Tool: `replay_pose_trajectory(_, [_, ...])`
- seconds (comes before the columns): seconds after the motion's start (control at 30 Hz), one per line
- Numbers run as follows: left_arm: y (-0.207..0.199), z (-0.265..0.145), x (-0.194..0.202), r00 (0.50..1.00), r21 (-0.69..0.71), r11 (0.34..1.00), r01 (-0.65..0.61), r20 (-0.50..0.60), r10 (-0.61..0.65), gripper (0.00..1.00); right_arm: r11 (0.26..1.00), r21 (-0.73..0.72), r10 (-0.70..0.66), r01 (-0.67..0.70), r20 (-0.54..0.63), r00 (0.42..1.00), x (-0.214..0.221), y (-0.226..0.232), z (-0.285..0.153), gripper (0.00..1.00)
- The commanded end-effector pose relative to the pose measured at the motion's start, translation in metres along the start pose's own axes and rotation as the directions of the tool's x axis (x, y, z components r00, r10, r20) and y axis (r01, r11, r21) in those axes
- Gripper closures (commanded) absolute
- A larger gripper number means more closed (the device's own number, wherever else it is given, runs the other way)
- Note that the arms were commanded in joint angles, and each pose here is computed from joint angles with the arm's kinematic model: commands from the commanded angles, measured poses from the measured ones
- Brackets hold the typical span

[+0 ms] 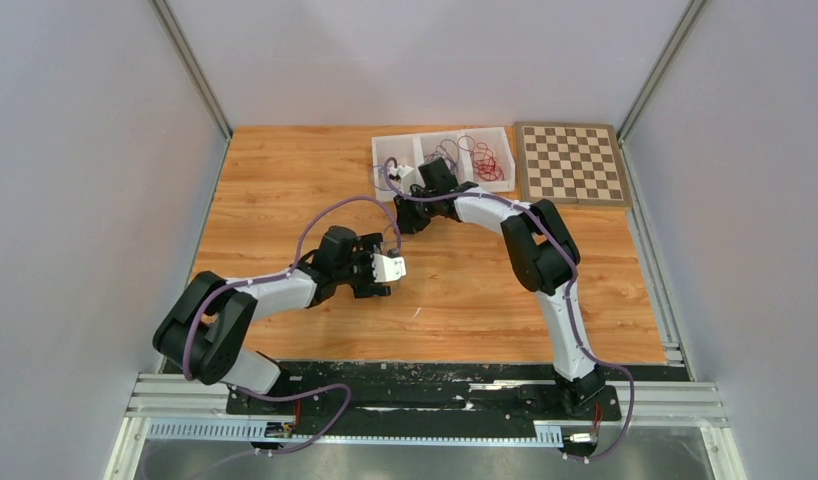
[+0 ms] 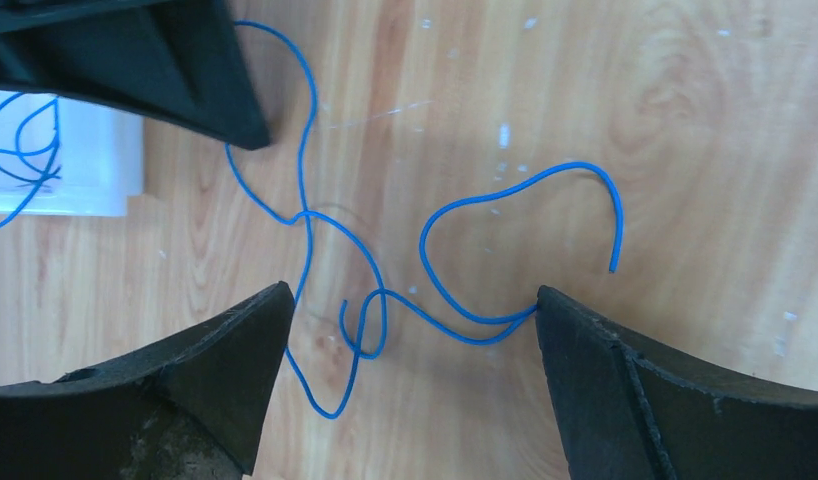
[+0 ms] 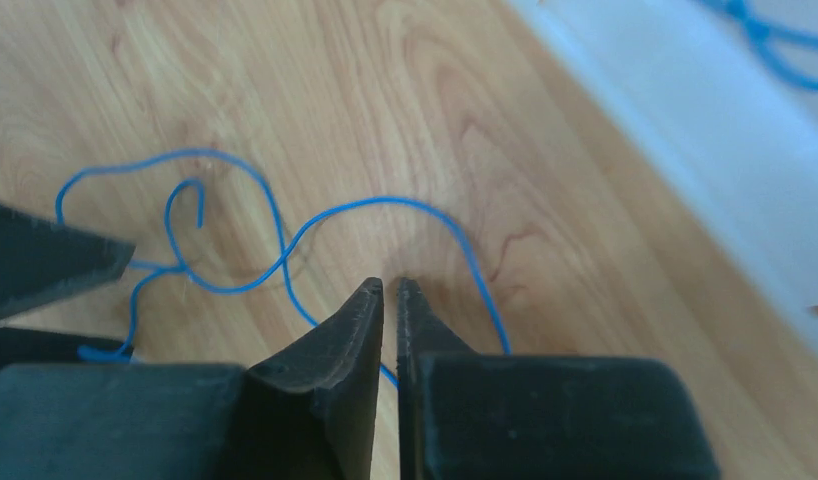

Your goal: Untangle the cables

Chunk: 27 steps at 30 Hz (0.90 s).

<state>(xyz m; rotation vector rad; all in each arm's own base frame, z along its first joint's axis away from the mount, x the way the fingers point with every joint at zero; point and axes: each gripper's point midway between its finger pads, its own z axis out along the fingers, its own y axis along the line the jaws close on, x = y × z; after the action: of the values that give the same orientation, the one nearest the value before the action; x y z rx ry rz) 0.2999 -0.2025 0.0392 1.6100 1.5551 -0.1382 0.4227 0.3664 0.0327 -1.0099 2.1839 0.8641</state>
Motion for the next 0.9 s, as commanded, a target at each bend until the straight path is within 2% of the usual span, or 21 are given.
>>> replay_pose_trajectory(0.0, [0.040, 0.005, -0.004, 1.000, -0.091, 0.996, -0.014, 0.008, 0.015, 0.02, 0.996, -0.090, 0.018, -0.019, -0.014, 1.000, 0.012, 0.020, -0.001, 0.91])
replay_pose_trajectory(0.1, [0.051, 0.007, 0.006, 1.000, -0.062, 0.998, 0.027, 0.010, -0.026, 0.04, 0.988, -0.137, 0.065, -0.072, -0.051, 0.997, 0.026, 0.032, -0.004, 0.93])
replay_pose_trajectory(0.3, [0.045, 0.008, 0.011, 0.997, 0.113, 0.992, -0.049, 0.061, 0.043, 0.10, 0.955, -0.259, 0.122, -0.143, -0.095, 0.988, 0.044, 0.056, -0.012, 0.92])
replay_pose_trajectory(0.43, [0.043, 0.008, 0.010, 0.996, 0.225, 0.973, -0.049, 0.079, 0.032, 0.20, 0.935, -0.310, 0.144, -0.172, -0.113, 0.983, 0.050, 0.065, -0.016, 0.92])
replay_pose_trajectory(0.53, [0.038, 0.005, 0.010, 0.997, 0.299, 0.953, -0.043, 0.080, 0.019, 0.25, 0.924, -0.340, 0.142, -0.175, -0.119, 0.983, 0.053, 0.072, -0.020, 0.92])
replay_pose_trajectory(0.63, [0.034, -0.002, 0.002, 0.996, 0.359, 0.933, 0.027, 0.073, -0.056, 0.26, 0.922, -0.346, 0.143, -0.172, -0.108, 0.984, 0.050, 0.072, -0.027, 0.89])
replay_pose_trajectory(0.67, [0.034, -0.005, 0.001, 0.994, 0.365, 0.930, 0.052, 0.069, -0.082, 0.26, 0.924, -0.345, 0.143, -0.168, -0.095, 0.985, 0.045, 0.071, -0.033, 0.87])
replay_pose_trajectory(0.77, [0.031, -0.017, -0.009, 0.981, 0.370, 0.917, 0.146, 0.066, -0.183, 0.22, 0.934, -0.332, 0.126, -0.133, -0.041, 0.991, 0.030, 0.067, -0.055, 0.71])
replay_pose_trajectory(0.87, [0.033, -0.029, -0.016, 0.962, 0.346, 0.913, 0.218, 0.079, -0.260, 0.14, 0.951, -0.303, 0.076, -0.063, 0.030, 0.997, 0.010, 0.065, -0.082, 0.50])
